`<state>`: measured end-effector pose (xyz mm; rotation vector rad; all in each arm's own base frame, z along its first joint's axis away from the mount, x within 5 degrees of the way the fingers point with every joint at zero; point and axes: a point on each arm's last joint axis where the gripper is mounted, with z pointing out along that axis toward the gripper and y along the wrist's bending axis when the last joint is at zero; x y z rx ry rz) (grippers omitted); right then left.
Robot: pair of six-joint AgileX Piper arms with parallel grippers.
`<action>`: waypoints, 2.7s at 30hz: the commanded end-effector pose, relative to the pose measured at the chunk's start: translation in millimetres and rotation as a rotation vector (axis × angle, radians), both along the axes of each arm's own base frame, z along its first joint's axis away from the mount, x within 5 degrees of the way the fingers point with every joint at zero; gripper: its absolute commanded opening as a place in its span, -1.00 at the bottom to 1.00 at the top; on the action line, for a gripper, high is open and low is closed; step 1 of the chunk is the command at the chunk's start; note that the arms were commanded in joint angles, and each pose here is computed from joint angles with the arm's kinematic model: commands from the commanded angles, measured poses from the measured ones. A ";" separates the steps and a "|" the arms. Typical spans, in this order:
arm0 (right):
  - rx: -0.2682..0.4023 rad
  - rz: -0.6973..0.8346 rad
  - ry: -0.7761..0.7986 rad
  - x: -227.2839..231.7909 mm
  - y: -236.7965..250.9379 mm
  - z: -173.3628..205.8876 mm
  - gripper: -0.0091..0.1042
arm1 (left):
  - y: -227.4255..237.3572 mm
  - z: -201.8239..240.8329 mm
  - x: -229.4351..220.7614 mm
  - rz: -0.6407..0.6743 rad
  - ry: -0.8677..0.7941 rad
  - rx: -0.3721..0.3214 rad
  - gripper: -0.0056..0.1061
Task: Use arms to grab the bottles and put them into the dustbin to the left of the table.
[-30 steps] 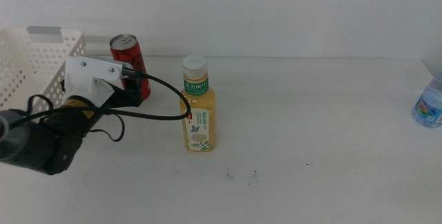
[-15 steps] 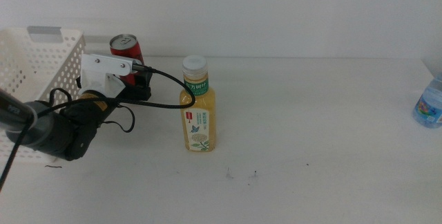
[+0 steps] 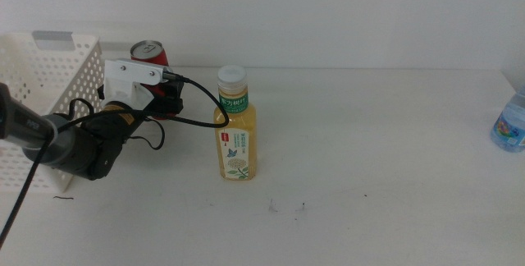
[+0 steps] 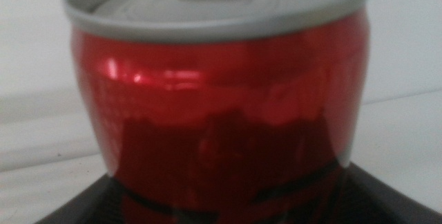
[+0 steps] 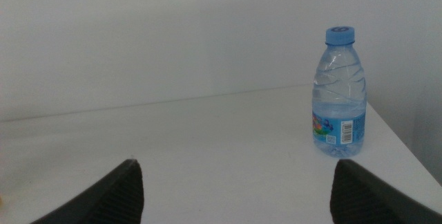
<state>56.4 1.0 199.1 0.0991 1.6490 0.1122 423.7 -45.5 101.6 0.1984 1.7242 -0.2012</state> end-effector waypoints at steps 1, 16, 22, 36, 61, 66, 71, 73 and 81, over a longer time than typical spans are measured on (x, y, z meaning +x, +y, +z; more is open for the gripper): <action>-0.011 -0.008 -0.010 -0.1 -0.6 -0.2 0.65 | 0.7 0.3 1.8 0.002 0.001 -0.007 0.62; -0.011 -0.008 -0.010 -0.1 -0.6 -0.2 0.65 | 1.4 32.5 -31.1 -0.010 -0.021 -0.046 -0.40; -0.011 -0.008 -0.010 -0.1 -0.6 -0.2 0.65 | 2.1 69.2 -67.3 -0.005 0.037 -0.014 -0.40; -0.011 -0.008 -0.010 -0.1 -0.6 -0.2 0.65 | 24.4 203.3 -124.0 0.213 0.275 0.102 -0.40; -0.011 -0.008 -0.010 -0.1 -0.6 -0.2 0.65 | 121.2 259.0 -60.9 0.093 0.823 0.162 -0.40; -0.011 -0.008 -0.010 -0.1 -0.6 -0.2 0.65 | 155.2 233.6 -30.6 0.140 0.887 0.188 -0.40; -0.011 -0.008 -0.010 -0.1 -0.6 -0.2 0.65 | 167.8 202.6 -14.5 0.152 0.947 0.191 -0.40; -0.011 -0.008 -0.010 -0.1 -0.6 -0.2 0.65 | 171.0 189.6 -9.9 0.154 0.979 0.204 -0.40; -0.011 -0.008 -0.010 -0.1 -0.6 -0.2 0.65 | 174.8 165.4 -2.1 0.147 1.035 0.203 -0.11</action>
